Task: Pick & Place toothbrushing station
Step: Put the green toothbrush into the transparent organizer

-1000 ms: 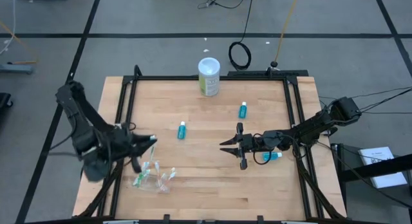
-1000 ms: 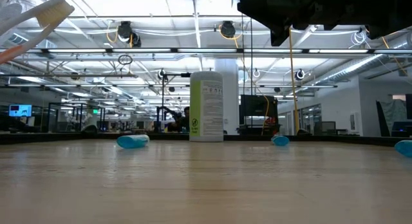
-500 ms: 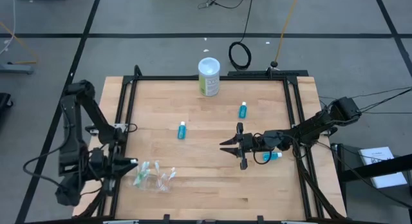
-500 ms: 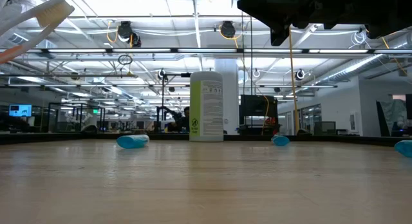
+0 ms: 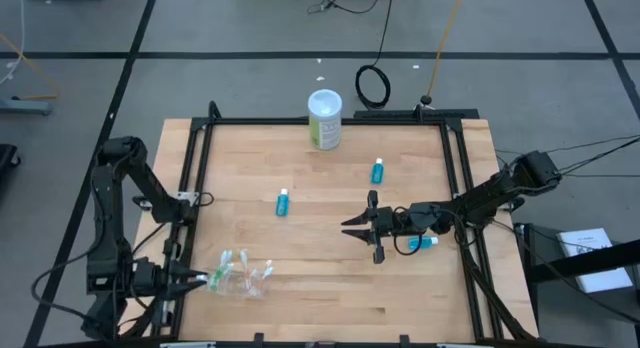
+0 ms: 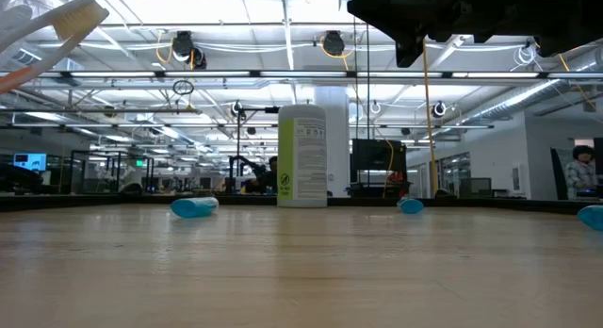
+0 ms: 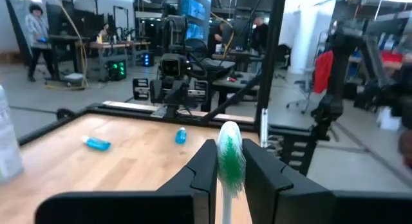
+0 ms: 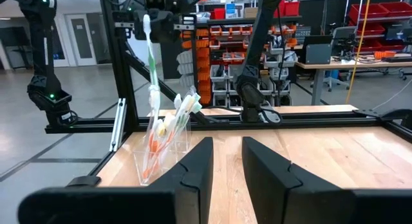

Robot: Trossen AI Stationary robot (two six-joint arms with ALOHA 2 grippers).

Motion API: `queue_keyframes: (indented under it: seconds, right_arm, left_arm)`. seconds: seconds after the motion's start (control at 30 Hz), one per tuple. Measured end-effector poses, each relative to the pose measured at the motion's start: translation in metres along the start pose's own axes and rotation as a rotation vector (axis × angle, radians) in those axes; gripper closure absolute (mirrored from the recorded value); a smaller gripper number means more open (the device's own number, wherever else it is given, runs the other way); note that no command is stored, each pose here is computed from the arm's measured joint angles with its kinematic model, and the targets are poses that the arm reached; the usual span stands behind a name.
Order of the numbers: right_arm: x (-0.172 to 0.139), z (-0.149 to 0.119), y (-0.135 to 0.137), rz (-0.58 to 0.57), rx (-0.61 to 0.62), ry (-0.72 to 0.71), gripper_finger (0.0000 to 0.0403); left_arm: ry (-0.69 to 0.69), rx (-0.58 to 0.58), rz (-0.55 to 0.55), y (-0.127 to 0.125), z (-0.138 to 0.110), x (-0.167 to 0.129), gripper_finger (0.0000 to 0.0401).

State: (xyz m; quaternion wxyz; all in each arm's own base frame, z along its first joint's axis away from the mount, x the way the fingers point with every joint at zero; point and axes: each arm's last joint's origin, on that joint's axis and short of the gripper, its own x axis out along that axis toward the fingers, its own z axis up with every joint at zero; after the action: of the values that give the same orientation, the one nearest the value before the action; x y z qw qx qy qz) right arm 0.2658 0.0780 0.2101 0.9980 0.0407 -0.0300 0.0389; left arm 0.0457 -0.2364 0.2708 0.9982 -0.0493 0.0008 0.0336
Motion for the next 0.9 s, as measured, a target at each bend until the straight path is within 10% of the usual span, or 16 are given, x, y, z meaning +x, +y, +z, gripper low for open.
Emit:
queue_keyframes:
  seconds: [0.33,0.67,0.9]
  right_arm:
    - [0.000,0.000,-0.002,-0.007,-0.005,0.000,0.0330]
    - [0.000,0.000,-0.002,-0.007,0.001,0.000,0.0330]
    - [0.000,0.000,-0.002,-0.006,0.002,0.000,0.0330]
  left_arm:
    - [-0.011,-0.149,0.008,0.009,-0.037,0.001,0.0352]
    - [-0.009,0.267,0.006,0.008,-0.053,0.000,0.0353]
    - [-0.008,0.231,-0.014,0.008,-0.050,-0.005,0.0353]
